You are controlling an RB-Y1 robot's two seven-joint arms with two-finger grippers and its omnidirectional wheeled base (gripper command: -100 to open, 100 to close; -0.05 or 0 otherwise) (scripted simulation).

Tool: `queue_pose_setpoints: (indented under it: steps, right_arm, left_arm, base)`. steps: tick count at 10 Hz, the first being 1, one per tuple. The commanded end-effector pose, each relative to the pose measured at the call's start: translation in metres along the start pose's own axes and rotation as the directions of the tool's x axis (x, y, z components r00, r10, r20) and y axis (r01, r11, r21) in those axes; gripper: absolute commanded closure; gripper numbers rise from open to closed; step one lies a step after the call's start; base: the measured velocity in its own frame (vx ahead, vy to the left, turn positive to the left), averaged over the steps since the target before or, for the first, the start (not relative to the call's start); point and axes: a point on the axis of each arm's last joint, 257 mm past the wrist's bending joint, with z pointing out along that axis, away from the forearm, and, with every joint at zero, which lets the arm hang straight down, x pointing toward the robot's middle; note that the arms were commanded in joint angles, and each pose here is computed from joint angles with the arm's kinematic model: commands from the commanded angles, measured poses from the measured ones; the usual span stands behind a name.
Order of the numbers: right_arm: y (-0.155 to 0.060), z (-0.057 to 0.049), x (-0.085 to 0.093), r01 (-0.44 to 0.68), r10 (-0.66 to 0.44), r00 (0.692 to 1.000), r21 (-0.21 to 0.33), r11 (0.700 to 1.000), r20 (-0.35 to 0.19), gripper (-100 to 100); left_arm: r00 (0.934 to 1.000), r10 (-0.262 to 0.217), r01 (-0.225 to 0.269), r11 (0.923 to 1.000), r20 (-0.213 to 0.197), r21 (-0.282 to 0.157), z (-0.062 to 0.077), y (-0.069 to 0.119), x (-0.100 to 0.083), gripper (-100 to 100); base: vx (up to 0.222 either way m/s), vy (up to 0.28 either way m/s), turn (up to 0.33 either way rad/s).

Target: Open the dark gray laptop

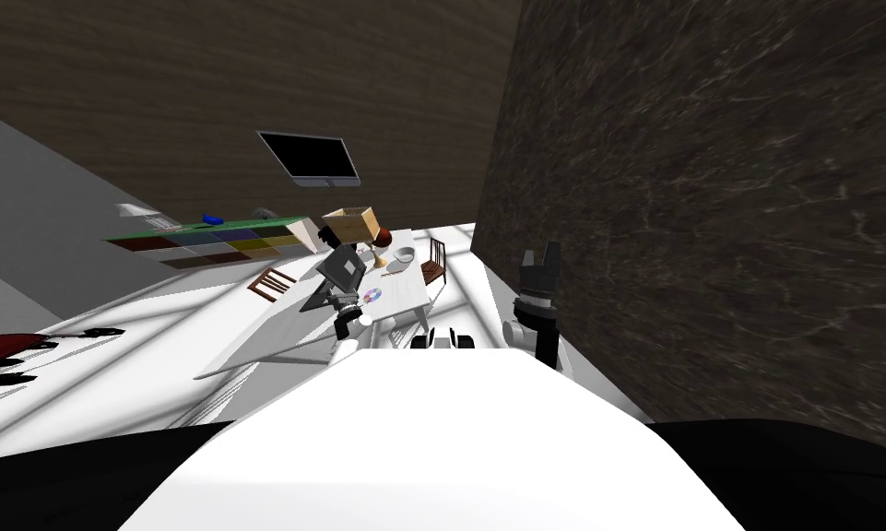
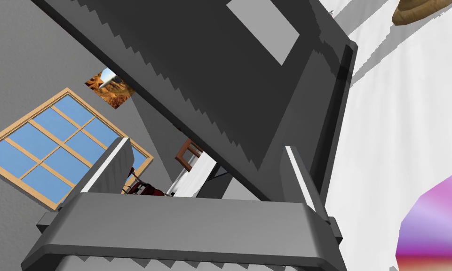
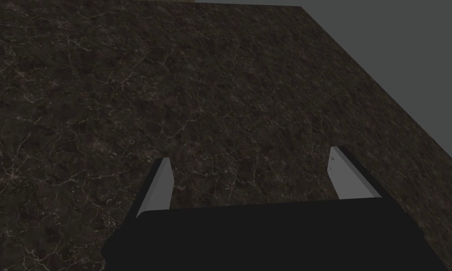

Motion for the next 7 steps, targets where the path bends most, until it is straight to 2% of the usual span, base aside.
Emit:
queue_pose_setpoints:
  steps: [1,3,5,6,7]
  right_arm:
    - [0.0,0.0,0.0,0.0,0.0,1.0,0.0,1.0,0.0,0]
    - [0.0,0.0,0.0,0.0,0.0,1.0,0.0,1.0,0.0,0]
    - [0.0,0.0,0.0,0.0,0.0,1.0,0.0,1.0,0.0,0]
    - [0.0,0.0,0.0,0.0,0.0,1.0,0.0,1.0,0.0,0]
    - [0.0,0.0,0.0,0.0,0.0,1.0,0.0,1.0,0.0,0]
  left_arm:
    - [1.0,0.001,-0.001,1.0,0.0,-0.002,0.001,0.0,0.0,100]
    - [0.9973,-0.066,0.067,0.9974,0.031,-0.025,0.012,0.006,0.004,100]
    - [0.9892,-0.135,0.137,0.9896,0.057,-0.042,0.022,0.011,0.009,100]
    - [0.9892,-0.135,0.137,0.9893,0.059,-0.049,0.022,0.012,0.009,100]
    - [0.983,-0.169,0.173,0.983,0.072,-0.06,0.027,0.016,0.012,100]
  base:
    - [0.0,0.0,0.0]
    - [-0.019,-0.001,0.068]
    - [-0.042,0.004,0.081]
    - [-0.029,0.002,0.013]
    - [-0.02,0.003,0.046]
